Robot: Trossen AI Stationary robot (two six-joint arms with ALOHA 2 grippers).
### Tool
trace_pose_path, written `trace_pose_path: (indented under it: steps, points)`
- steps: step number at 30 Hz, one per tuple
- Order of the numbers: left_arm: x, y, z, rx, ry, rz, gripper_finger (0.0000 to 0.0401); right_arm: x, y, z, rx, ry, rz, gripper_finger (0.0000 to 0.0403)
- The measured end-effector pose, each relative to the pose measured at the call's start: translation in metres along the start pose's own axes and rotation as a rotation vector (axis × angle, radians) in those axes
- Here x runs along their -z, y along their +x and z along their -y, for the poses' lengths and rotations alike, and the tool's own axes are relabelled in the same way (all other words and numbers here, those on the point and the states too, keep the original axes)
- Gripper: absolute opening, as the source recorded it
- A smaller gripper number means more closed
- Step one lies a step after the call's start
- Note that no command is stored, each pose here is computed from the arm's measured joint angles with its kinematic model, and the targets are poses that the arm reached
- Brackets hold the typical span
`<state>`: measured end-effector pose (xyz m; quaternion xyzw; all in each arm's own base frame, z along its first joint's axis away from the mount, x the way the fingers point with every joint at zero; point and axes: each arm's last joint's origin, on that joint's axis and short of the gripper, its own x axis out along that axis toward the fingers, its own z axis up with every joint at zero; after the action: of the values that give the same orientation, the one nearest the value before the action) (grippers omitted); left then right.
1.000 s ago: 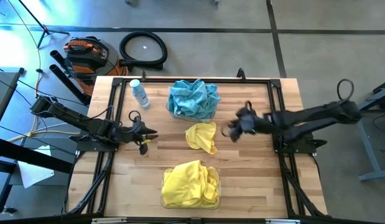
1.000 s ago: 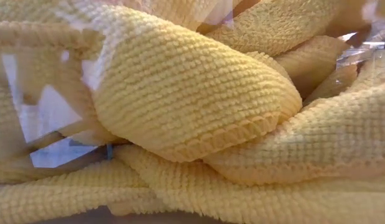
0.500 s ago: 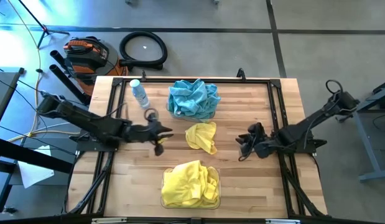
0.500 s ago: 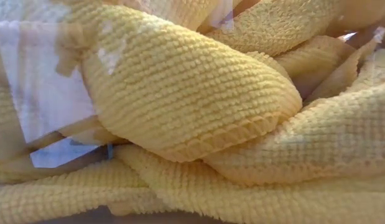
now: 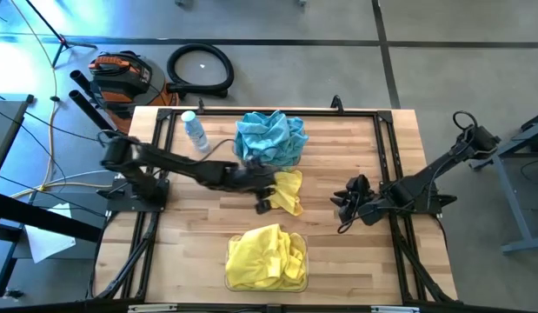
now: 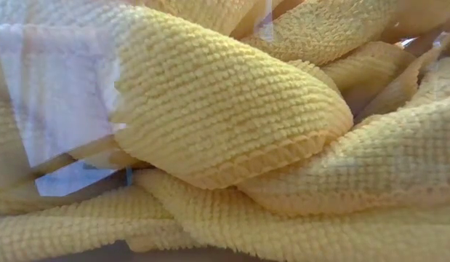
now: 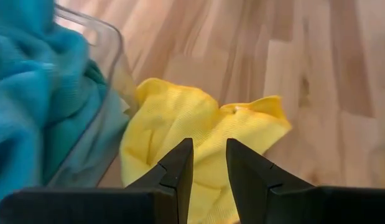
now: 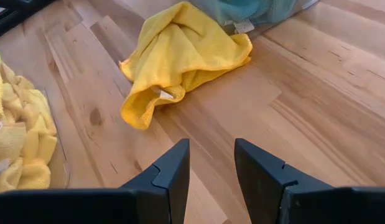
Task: Sort microfiber towel by color & place in baskets
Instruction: Put the yellow towel into the bottom transparent bin
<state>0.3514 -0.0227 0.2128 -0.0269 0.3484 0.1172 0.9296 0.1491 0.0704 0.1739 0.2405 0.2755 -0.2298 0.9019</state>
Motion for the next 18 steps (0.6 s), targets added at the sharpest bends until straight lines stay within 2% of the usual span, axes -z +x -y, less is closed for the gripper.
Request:
trace_pose_path:
  steps: [9, 18]
  points:
    - [-0.003, 0.069, 0.005, -0.034, 0.048, -0.203, 0.0085, 0.000, 0.000, 0.000, -0.001, 0.011, 0.000, 0.0124]
    - [0.021, 0.114, 0.009, 0.002, 0.083, -0.329, 0.0082, 0.000, 0.000, 0.000, 0.000, 0.008, -0.002, 0.0124]
